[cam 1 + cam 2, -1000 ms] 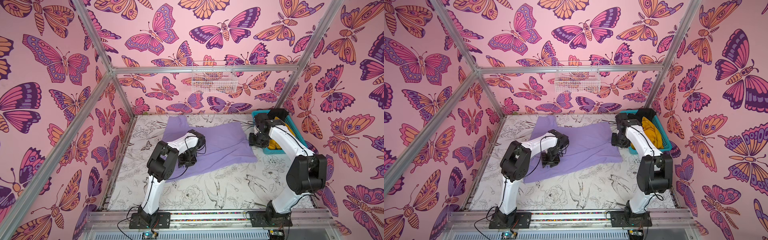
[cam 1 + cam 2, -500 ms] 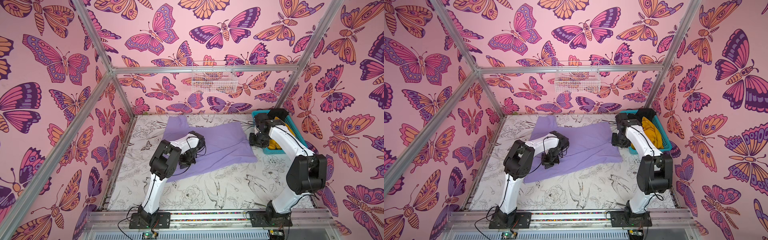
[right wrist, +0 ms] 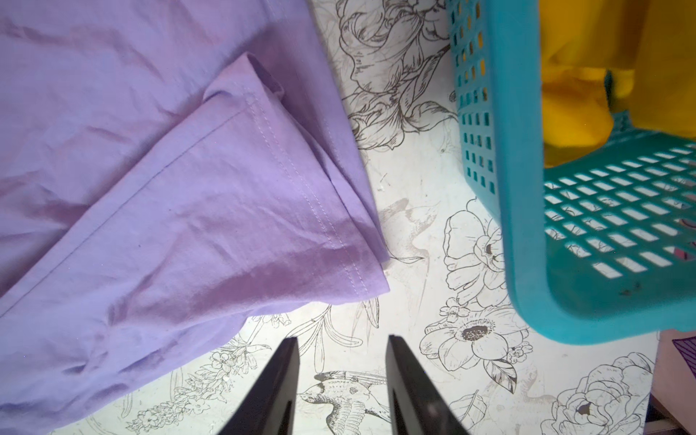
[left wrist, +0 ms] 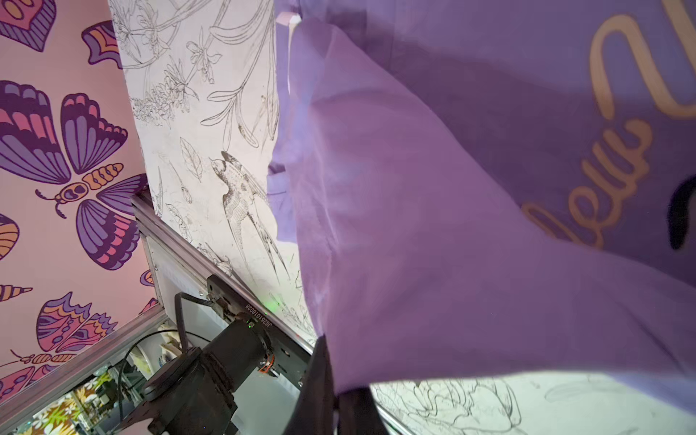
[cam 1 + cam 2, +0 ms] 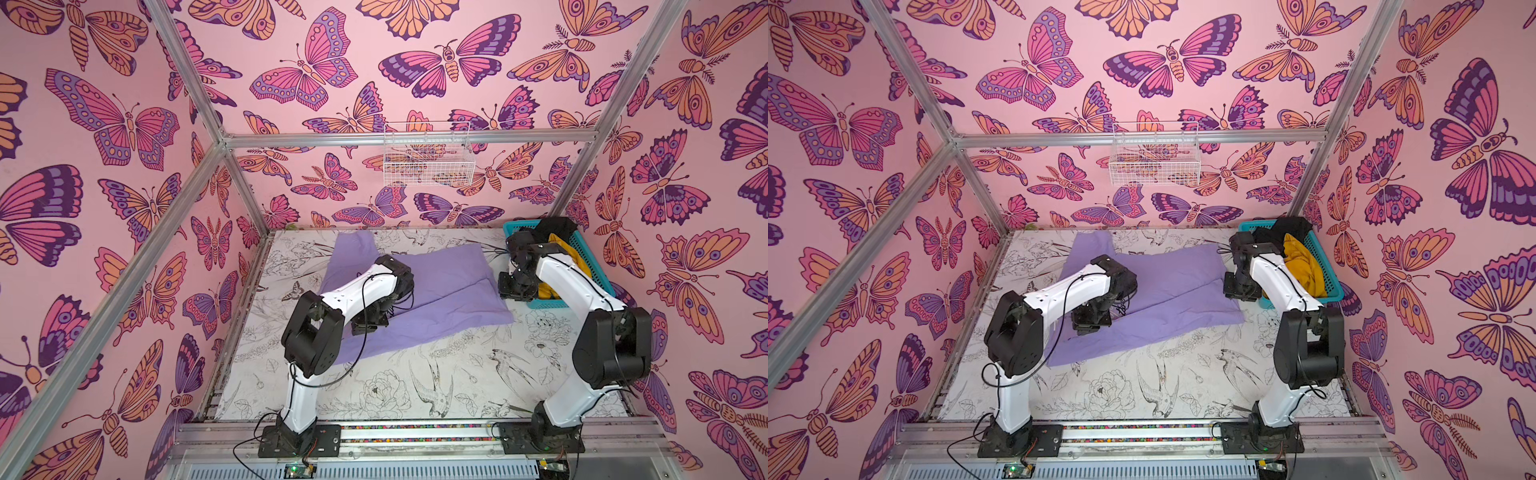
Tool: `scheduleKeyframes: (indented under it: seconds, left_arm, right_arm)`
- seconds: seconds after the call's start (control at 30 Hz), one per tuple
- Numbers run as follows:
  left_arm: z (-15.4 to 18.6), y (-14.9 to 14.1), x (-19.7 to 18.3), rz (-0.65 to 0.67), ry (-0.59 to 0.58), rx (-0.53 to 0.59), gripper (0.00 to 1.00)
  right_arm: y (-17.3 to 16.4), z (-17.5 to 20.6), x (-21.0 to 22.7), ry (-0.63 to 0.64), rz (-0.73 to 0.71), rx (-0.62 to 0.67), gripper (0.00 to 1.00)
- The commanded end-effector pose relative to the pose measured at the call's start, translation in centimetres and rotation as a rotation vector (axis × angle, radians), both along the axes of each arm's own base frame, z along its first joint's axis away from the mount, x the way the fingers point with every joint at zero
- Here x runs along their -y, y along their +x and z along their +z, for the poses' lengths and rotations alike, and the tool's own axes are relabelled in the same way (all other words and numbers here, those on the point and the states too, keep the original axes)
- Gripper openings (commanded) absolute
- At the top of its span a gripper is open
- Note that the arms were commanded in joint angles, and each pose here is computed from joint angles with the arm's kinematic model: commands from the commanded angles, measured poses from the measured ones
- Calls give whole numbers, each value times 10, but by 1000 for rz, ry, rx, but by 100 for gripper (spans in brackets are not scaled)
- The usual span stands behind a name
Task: Fold and stack t-shirts
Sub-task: Smooth out the T-shirt at the center of the board.
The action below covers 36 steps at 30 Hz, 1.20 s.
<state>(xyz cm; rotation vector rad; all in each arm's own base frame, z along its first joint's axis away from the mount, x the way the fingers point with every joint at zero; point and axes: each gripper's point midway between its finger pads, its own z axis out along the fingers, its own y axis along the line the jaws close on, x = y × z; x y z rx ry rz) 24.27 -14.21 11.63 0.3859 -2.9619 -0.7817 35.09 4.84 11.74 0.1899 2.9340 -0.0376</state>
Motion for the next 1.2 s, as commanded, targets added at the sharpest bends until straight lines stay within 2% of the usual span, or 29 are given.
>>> scheduleKeyframes:
  seconds: [0.0, 0.13, 0.27, 0.5, 0.67, 1.17]
  left_arm:
    - [18, -36, -14, 11, 96, -98, 0]
    - [14, -41, -8, 2, 105, -108, 0]
    - [12, -36, 0, -12, 96, -95, 0]
    - [10, -31, 6, -30, 98, -89, 0]
    - [6, -31, 6, -35, 106, -104, 0]
    - [7, -28, 7, -47, 101, -96, 0]
  right_arm:
    - [-1, -13, 0, -12, 3, -25, 44]
    - [22, -31, -15, 48, 39, -9, 45]
    - [57, -51, -24, 57, 59, -16, 46]
    - [102, -54, -34, 60, 96, -10, 46]
    - [111, -51, -31, 37, 110, -11, 46]
    - [95, -71, -28, 26, 103, -70, 41]
